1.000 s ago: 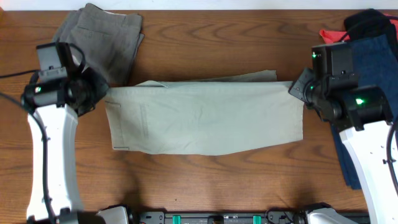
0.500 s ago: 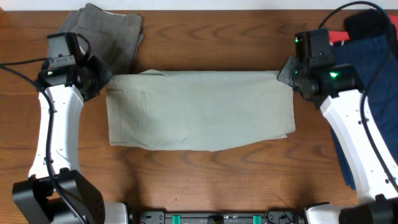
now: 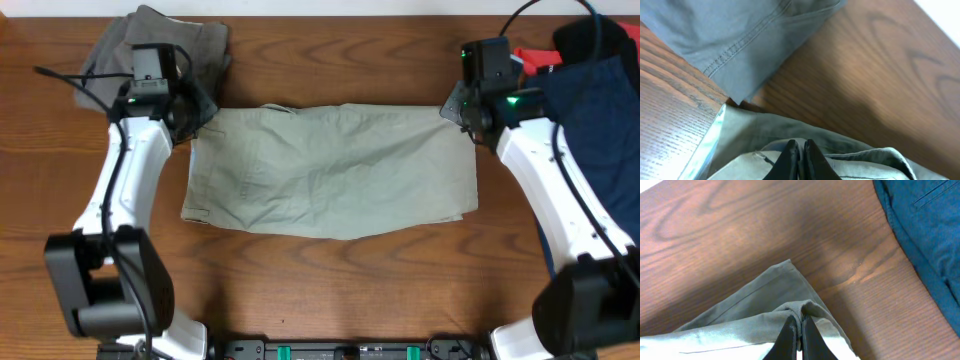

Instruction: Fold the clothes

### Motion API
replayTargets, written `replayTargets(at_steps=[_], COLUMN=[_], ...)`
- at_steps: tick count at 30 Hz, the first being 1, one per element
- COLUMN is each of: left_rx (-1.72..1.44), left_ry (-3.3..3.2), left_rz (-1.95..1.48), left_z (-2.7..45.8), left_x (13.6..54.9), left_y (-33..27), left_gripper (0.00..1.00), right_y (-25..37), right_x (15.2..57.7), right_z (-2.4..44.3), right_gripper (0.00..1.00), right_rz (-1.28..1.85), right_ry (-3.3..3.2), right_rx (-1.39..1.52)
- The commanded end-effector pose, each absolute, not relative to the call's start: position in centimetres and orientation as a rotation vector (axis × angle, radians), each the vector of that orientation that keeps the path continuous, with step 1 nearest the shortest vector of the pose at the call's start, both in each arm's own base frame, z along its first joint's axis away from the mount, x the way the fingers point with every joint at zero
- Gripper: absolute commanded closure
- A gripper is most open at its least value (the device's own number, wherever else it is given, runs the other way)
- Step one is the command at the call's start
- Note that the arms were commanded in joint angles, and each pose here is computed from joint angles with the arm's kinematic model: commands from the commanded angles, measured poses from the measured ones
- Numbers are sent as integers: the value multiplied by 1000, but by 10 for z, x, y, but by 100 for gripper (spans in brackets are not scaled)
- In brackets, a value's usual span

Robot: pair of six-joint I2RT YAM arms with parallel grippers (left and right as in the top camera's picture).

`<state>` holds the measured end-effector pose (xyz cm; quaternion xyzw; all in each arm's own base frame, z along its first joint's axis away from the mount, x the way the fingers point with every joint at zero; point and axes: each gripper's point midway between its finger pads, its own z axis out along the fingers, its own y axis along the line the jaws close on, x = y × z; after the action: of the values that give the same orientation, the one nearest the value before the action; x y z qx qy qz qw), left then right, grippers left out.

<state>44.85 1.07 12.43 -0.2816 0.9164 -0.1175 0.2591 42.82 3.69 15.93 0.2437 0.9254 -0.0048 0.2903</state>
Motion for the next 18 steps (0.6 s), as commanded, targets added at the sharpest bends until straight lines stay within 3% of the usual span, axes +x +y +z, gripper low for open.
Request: replayTargets(at_steps=[1,2,3,4,6,8,15,18], left_rx=[-781,-790,-800,-810,-822,-811,-735,-694], left_ry=[2470,2469,2467,2465,2456,2451,2469,2514], left_rz=[-265,-235,-200,-164,-106,-52,-68,-230], left_z=[116,113,110,107,105,106,135,148], left_x=[459,459,460,459,459,458,442,428], left_y=[21,25,29,34,42,48,42,18], left_gripper=[85,76,75,75,70,53,50,55], right_y=[24,21,19,17,13,12,26,50], right_x=[437,439,440,442,443,443,432,418], right_z=[146,141,137,132,126,125,177,199], right_gripper=[92,85,77,64,24,1,1,5], right_rz=[-105,-125,-141,-153,-165,-160,48,226], right_ry=[2469,2472,2473,2475,2485,2506,2560,2611], right_rx=[655,662,666,672,673,640,523,382])
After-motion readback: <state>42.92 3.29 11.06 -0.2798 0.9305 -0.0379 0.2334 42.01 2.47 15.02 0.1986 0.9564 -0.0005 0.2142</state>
